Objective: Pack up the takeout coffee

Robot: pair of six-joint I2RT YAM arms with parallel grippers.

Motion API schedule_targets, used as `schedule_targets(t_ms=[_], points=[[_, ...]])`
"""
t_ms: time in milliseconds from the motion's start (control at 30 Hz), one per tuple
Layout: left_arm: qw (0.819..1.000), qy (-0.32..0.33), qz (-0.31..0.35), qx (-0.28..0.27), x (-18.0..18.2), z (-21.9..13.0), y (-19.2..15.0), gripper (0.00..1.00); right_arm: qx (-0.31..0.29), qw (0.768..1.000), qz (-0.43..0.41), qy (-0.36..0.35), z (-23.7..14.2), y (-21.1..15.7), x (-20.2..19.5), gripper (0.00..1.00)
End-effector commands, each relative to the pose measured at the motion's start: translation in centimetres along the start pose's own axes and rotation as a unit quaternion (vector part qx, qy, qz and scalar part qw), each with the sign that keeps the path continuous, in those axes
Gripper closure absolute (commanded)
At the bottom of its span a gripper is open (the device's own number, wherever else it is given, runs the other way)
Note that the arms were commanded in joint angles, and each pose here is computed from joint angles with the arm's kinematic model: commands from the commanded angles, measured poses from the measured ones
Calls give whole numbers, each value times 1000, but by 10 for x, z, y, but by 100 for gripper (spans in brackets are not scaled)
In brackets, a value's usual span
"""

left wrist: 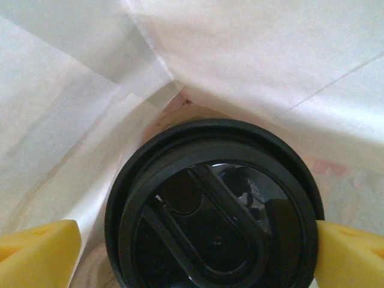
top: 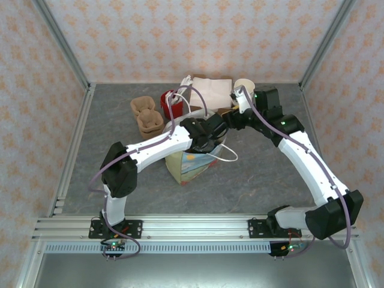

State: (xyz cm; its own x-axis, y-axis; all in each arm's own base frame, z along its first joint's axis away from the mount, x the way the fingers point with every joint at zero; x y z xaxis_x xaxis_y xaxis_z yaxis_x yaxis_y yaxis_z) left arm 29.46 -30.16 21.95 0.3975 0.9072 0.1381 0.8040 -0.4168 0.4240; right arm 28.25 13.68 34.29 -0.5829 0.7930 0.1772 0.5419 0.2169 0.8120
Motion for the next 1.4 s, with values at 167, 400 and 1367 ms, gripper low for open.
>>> schedule_targets(t_ms=[167, 400, 1367], points=[[999, -37, -12, -33, -3, -24, 15, 0, 40, 998, 1, 45, 8, -13, 12, 57], [997, -46, -20, -51, 1, -42, 20, 0, 48, 998, -8, 35, 10, -15, 10, 59], [993, -72, -42, -81, 19, -106, 23, 0, 46, 998, -35, 11, 9, -6, 6, 57]])
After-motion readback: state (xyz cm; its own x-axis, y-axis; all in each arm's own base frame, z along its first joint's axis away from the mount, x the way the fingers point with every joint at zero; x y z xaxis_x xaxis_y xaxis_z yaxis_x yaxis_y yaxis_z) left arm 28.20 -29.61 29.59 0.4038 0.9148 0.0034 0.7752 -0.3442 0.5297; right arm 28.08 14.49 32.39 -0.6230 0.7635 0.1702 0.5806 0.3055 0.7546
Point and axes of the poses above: each hand's point on the last joint's axis, 136 mm out from that joint toward the fingers, its own z axis out along the fingers, its own x axis along the line the jaws close on, y = z × x, the point moved 9 cm from there along -z, back along the fingers, and after that the axes turned 5 degrees about z, right-handed, at the moved point
